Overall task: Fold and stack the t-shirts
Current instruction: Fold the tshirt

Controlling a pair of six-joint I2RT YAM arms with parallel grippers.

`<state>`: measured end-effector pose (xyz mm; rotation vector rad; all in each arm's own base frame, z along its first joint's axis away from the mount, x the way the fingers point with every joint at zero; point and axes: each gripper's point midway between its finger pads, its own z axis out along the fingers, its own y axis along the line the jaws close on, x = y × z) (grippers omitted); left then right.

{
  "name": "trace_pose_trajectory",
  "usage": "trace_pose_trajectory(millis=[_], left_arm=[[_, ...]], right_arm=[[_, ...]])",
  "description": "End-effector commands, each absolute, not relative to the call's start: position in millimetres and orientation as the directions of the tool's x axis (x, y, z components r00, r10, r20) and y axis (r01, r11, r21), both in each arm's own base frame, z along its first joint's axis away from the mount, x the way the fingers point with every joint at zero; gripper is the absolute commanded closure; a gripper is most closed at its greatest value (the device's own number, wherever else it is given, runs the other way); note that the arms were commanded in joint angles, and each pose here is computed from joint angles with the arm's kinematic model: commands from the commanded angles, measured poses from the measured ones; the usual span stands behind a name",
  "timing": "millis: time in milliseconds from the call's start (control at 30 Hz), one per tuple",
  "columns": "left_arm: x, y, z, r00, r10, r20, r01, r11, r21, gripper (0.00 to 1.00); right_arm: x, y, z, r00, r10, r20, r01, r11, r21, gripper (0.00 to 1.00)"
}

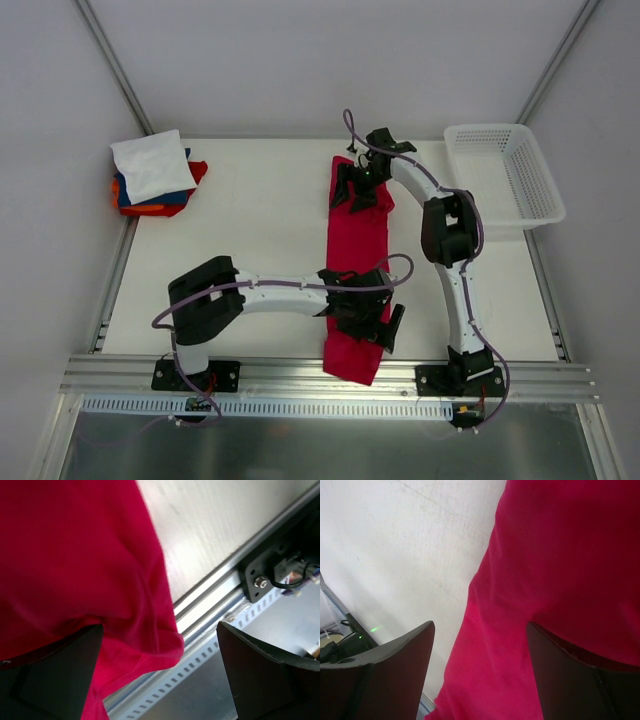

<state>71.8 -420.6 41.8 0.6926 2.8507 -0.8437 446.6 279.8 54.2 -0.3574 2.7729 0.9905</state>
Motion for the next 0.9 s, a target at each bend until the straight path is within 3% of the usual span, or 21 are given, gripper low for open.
trace_pose_trajectory(millis=[0, 167, 367, 633, 867], left_arm=[[115, -391, 72, -0.878, 0.322, -0.354, 0.452, 0.801, -0.393, 0.01], [156, -379, 123, -0.830, 0.223, -0.512, 0.452, 0.805, -0.383, 0.01], [195, -355, 164, -0.766, 0.141, -0.627, 0.447, 0.817, -0.363, 0.01], [290, -320, 165, -0.713, 0.137, -0.688, 0.414, 0.874, -0.255, 0.01], [360, -345, 161, -0.699, 0.110, -0.707, 0.453, 0.833, -0.318, 0.01]], right_arm=[[450, 262, 130, -0.901, -0.163, -0.401, -0.377, 0.752, 0.541, 0.22], [446, 246, 163, -0.870, -0.153, -0.470, -0.399, 0.779, 0.485, 0.21], [435, 213, 217, -0.797, -0.126, -0.591, -0.389, 0.855, 0.342, 0.20], [402, 145, 242, -0.701, -0.052, -0.711, -0.219, 0.965, 0.146, 0.18], [359, 90, 259, -0.583, 0.045, -0.811, -0.044, 0.995, 0.086, 0.17]])
